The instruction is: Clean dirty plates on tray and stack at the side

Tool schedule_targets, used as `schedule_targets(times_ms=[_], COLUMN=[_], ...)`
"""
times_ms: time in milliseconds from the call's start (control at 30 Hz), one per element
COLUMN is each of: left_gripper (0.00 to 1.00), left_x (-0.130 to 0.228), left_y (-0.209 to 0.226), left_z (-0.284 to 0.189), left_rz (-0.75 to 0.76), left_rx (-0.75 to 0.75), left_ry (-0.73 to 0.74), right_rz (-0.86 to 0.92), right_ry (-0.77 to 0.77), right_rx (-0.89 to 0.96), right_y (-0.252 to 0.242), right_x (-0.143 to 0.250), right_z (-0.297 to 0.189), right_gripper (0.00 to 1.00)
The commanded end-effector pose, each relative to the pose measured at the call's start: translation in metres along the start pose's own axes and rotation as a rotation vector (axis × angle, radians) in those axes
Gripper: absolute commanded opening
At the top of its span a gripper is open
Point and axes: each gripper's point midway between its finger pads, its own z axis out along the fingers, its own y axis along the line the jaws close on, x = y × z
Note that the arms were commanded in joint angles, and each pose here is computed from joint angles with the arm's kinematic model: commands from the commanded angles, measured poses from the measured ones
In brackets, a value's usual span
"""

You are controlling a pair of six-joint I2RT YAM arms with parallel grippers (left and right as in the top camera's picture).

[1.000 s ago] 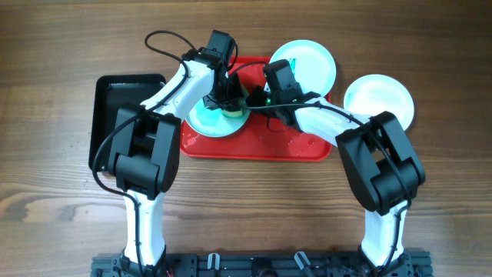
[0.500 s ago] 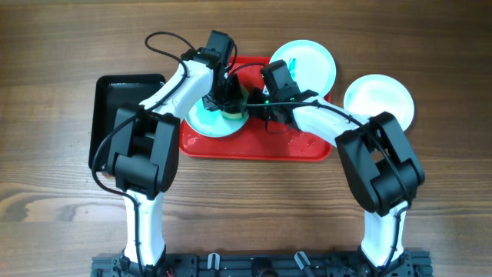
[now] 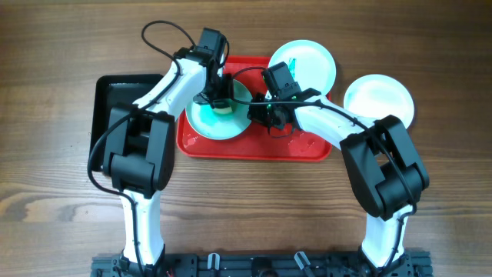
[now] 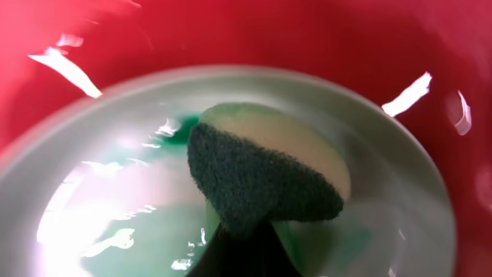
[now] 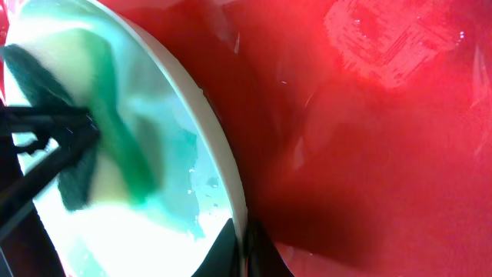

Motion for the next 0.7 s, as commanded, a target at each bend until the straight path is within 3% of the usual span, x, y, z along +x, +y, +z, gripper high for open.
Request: schedule_targets(times_ms=[0, 100, 233, 400, 500, 667], left_gripper=[0.04, 0.04, 0.04, 0.04, 0.04, 0.04], left_x=[-0.006, 0.0, 0.027, 0.069, 0.086, 0.097], left_y=[0.059, 0.068, 0.061, 0.042, 0.019, -0.013], left_z=[0.005, 0.004, 0.003, -0.004, -0.01, -0.021], left_rz=[-0.29, -0.37, -0.346, -0.159, 0.051, 0.294], left_rx=[-0.202, -0.218, -0.194, -0.094, 0.08, 0.338], left_ry=[-0.049, -0.023, 0.103, 0.311, 0.402, 0.427], right_rz=[0.043, 0.04, 0.039, 0.037, 0.037, 0.037], right_ry=[-0.002, -0.005, -0.006, -0.007, -0.007, -0.01], right_rx=[0.069, 0.067, 0.065, 0.064, 0.063, 0.06], right_y=[-0.024, -0.023, -0.023, -0.022, -0.022, -0.022], right_x=[0.001, 0.0, 0.0, -0.001, 0.0, -0.001], right_z=[0.002, 0.002, 0.002, 0.002, 0.002, 0.002], right_gripper=[0.04, 0.04, 0.04, 0.04, 0.04, 0.05])
